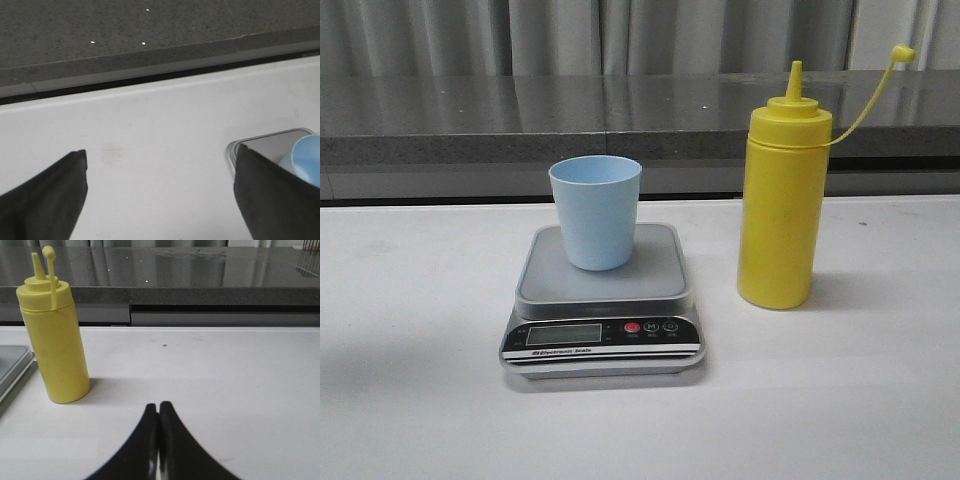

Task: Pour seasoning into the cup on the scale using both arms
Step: 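Raise the left gripper away from the cup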

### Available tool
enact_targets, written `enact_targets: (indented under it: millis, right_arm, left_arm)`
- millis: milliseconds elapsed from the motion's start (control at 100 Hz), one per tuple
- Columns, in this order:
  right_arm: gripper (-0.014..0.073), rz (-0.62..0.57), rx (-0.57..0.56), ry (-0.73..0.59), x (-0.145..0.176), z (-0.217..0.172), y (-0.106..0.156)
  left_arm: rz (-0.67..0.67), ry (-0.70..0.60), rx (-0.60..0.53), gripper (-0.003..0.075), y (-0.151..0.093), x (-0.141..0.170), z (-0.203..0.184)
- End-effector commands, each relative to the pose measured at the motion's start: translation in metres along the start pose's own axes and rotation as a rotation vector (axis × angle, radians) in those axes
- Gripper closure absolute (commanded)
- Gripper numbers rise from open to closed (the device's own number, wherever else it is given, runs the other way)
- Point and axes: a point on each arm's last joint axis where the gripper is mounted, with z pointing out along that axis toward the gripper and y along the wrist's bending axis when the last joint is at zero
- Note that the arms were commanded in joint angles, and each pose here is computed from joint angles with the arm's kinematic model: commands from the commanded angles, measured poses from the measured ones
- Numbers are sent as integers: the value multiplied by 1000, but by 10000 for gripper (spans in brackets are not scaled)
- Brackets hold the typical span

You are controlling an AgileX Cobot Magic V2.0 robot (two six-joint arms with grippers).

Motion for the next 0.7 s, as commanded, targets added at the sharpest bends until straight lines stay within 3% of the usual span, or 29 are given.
enact_targets:
  millis: [0,420,690]
  right_arm:
    - [664,-7,-3,-121,-15,-3,1]
    - [664,-7,-3,-121,-15,-3,1]
    - [664,-7,-3,-121,-15,-3,1]
  left_arm:
    - [-15,-183,-15,143,6,6,-28]
    - [-40,-402,-30,144,10,121,-93]
    - [-36,-501,-26,145,9,165,-114]
